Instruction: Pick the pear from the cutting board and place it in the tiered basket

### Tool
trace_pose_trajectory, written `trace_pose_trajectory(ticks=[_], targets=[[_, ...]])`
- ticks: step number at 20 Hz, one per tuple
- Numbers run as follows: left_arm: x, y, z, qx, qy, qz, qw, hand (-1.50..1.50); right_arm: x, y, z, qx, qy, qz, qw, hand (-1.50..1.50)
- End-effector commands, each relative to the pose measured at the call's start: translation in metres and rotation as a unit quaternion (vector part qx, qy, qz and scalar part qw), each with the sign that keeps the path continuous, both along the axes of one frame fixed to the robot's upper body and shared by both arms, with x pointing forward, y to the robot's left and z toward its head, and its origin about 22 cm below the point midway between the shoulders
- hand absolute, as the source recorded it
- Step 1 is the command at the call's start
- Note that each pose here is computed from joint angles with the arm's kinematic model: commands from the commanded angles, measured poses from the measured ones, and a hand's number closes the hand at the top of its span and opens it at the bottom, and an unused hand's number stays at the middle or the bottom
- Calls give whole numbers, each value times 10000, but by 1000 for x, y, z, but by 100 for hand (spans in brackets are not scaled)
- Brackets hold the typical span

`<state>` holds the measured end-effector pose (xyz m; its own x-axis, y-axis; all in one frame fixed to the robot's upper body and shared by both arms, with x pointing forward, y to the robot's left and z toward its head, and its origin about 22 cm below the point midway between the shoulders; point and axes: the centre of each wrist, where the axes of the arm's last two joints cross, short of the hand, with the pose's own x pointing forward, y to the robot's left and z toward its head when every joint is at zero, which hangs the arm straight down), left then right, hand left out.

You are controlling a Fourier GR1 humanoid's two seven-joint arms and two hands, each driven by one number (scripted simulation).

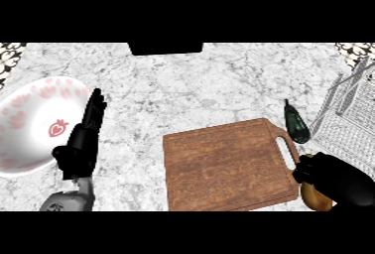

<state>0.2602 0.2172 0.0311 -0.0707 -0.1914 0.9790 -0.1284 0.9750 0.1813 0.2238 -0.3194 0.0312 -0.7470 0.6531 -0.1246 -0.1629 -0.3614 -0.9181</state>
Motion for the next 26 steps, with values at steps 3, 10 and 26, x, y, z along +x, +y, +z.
trace_pose_trajectory(ticks=[3,10,26], targets=[[-14,12,-15,-17,64,-34,10000,0,-56,-126,36,-165,-557,-585,9966,150],[0,-10,-3,52,5,-73,10000,0,-94,-208,102,893,-1221,-1085,9825,150],[1,-13,-1,53,18,-307,9995,0,-104,-243,276,2408,-989,-1724,9500,150]])
